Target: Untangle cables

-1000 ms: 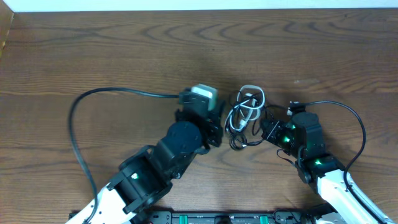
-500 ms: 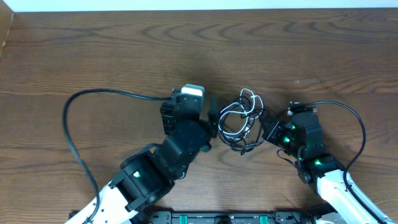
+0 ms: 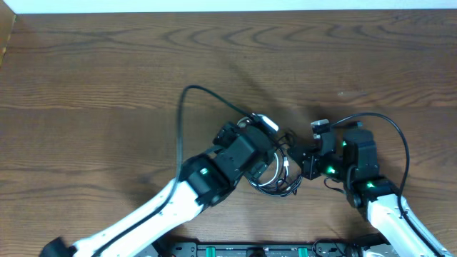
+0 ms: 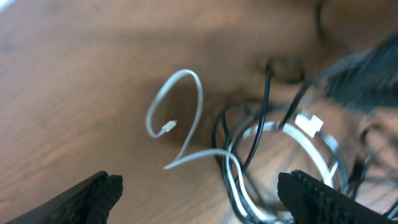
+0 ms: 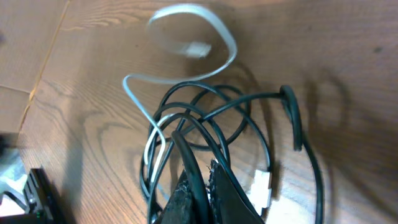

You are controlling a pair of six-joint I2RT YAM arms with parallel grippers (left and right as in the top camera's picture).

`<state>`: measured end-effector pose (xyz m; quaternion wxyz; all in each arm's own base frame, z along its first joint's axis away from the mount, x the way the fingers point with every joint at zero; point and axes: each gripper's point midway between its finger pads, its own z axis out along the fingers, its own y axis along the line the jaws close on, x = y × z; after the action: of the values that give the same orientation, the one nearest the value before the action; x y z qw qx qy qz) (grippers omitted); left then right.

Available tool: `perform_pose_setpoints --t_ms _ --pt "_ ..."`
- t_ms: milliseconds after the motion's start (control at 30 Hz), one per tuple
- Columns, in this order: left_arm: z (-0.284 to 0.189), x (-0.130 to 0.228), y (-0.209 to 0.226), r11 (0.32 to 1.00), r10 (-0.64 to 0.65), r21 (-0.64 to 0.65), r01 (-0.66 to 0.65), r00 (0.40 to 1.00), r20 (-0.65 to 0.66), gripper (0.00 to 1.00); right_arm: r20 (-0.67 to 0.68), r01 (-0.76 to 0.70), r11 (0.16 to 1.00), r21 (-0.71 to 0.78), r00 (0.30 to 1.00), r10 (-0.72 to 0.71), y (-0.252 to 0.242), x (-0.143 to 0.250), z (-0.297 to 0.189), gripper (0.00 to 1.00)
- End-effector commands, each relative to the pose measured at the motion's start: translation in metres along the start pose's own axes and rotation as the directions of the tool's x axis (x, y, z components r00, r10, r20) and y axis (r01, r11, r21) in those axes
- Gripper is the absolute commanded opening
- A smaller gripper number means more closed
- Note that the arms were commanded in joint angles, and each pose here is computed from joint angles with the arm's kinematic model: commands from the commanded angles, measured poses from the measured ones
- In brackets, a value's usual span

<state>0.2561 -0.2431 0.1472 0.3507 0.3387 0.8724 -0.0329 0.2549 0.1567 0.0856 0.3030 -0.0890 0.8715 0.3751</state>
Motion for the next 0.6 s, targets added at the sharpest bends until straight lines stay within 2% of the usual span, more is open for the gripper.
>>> perform_pose_setpoints --t_ms 0,233,333,567 --pt "0.018 0.014 -0.006 0.998 0.061 0.016 -0.06 0.995 -0.083 0.85 0.016 0.046 0.999 -0.021 0.999 -0.045 -0.004 -0.004 -0.006 0.01" --pt "0.033 0.031 -0.031 0.989 0.079 0.134 -0.059 0.985 -0.152 0.84 0.055 -0.003 1.0 0.022 0.999 0.002 -0.022 -0.013 -0.015 0.01" --pt "0.042 0.037 -0.033 0.989 0.086 0.135 -0.062 0.98 -0.179 0.85 0.049 -0.008 1.0 0.022 0.999 0.006 -0.022 -0.011 -0.015 0.01" --pt "0.071 0.033 -0.053 0.982 0.043 0.19 -0.011 0.986 -0.164 0.84 0.011 -0.036 0.999 0.003 0.999 0.036 -0.019 -0.001 -0.015 0.01"
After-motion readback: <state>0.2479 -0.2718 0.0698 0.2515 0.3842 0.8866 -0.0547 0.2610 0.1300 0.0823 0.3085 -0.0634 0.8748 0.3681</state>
